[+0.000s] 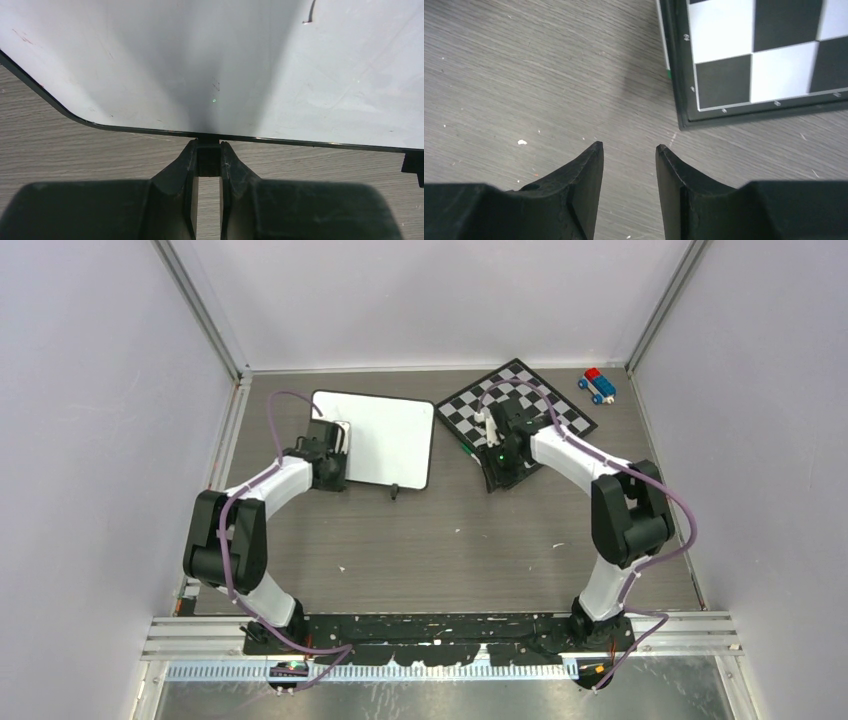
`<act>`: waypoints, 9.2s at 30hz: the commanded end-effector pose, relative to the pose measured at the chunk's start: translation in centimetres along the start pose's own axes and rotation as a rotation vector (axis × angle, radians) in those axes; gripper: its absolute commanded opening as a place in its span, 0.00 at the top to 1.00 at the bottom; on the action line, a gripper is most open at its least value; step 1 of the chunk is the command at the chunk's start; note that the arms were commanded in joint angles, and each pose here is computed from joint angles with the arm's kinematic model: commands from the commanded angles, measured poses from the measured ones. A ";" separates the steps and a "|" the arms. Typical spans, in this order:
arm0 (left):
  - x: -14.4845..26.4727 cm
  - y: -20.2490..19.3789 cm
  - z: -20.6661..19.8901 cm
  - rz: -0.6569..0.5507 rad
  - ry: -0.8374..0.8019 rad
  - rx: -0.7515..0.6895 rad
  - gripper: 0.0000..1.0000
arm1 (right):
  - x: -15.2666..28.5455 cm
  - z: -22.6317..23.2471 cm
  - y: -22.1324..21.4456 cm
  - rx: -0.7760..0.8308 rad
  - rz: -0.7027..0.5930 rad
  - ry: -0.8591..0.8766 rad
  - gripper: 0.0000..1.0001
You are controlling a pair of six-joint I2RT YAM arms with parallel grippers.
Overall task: Write a sentence on the whiteboard
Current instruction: Pick up the whiteboard marker at the center of the board, then open the whiteboard marker.
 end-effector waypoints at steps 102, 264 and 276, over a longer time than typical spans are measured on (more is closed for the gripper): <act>8.2 -5.1 -20.4 0.057 -0.712 -1.796 0.32 | 13.8 -8.4 -2.6 -0.404 -0.447 0.064 1.00; 25.7 11.5 -12.8 -0.198 -1.660 0.023 1.00 | 27.5 8.6 7.4 -0.145 -0.703 1.078 0.20; 25.0 11.2 -14.2 -0.196 -1.660 0.037 1.00 | 26.9 9.2 8.3 -0.179 -0.732 1.135 0.53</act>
Point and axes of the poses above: each gripper's point midway between its finger pads, its own x axis back along the fingers, its own z axis along the line the jaws close on, y = z × x, the point moved 10 cm from there along x, back along the fingers, and after that the axes turned 7 degrees about x, right-handed, at the moved point
